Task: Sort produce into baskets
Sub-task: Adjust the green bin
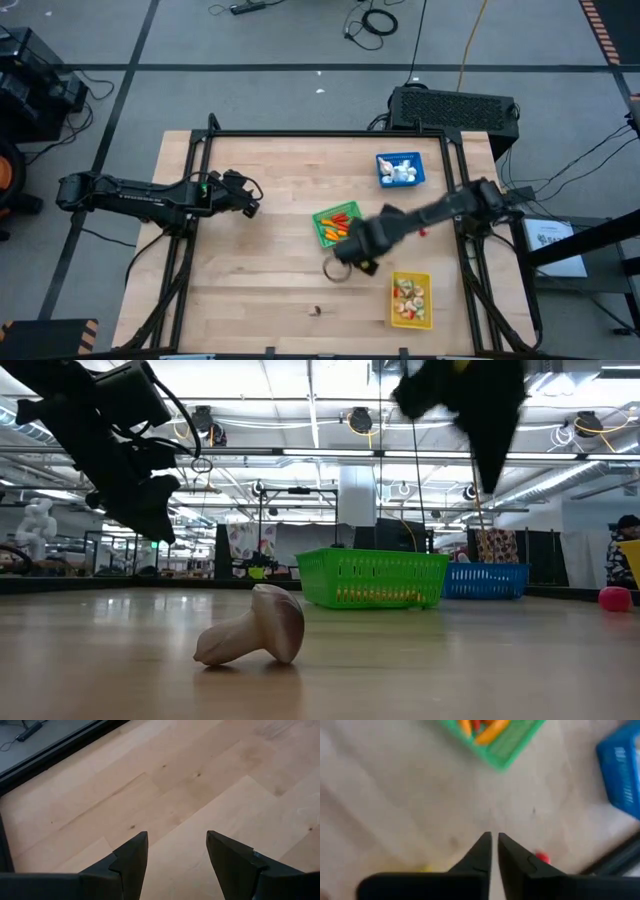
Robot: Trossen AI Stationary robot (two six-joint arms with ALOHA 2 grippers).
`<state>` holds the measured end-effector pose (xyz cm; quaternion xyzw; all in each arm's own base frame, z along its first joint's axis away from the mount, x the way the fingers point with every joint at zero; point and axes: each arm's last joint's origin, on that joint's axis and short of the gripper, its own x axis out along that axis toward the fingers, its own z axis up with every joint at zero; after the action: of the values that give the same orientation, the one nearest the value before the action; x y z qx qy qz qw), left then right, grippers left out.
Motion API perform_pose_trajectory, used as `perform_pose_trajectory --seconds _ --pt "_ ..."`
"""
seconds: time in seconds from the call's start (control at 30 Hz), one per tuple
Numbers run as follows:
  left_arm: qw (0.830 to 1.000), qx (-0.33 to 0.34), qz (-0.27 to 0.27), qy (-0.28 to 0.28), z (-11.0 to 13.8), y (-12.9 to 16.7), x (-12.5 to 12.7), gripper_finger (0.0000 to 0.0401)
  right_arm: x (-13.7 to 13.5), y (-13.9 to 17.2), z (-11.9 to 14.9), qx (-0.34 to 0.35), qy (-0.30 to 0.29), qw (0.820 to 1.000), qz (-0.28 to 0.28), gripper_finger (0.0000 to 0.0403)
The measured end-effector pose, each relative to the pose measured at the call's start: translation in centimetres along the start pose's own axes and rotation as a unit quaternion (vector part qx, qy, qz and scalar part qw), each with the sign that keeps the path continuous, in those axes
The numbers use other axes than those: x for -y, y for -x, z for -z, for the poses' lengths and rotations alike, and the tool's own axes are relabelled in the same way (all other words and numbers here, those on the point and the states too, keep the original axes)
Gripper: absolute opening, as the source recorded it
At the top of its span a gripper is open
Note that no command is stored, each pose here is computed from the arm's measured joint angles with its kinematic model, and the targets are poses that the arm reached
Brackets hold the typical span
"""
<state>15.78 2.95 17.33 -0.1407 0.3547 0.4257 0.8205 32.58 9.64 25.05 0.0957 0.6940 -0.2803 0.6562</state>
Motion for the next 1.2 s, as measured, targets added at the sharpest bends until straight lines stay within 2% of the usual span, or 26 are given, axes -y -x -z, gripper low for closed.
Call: perform_pose_trajectory --seconds 0.1,0.23,0.4,0.5,0.63,0.8,1.2 --pt "1.0 -0.001 0.0 -0.001 0.0 0.0 0.0 0.021 2.7 -2.2 -2.5 -0.029 -0.035 0.999 0.011 0.0008" --pt "1.0 -0.001 -0.002 -0.021 0.0 0.0 0.0 0.021 6.3 -4.1 -4.9 -0.059 -0.121 0.991 0.028 0.0001" --pt "1.0 0.003 -0.008 -0.027 0.0 0.0 -0.1 0.021 7.5 -5.4 -6.8 -0.043 -0.134 0.99 -0.019 0.0001" --pt "1.0 0.003 -0.008 -0.028 0.1 0.0 -0.1 0.021 8.1 -6.0 -7.2 -0.037 -0.145 0.989 -0.017 0.0" --pt "0.999 -0.003 -0.013 -0.032 0.6 -0.3 -0.3 0.021 8.3 -6.8 -7.3 -0.025 -0.155 0.988 -0.007 0.0" --pt "0.999 -0.006 -0.014 -0.032 0.9 -0.5 -0.3 0.021 7.6 -7.8 -7.3 -0.013 -0.158 0.987 -0.032 0.0" --pt "1.0 0.0 -0.006 -0.025 0.8 -0.5 -0.2 0.021 5.2 -7.7 -6.5 -0.001 -0.146 0.987 -0.062 0.0"
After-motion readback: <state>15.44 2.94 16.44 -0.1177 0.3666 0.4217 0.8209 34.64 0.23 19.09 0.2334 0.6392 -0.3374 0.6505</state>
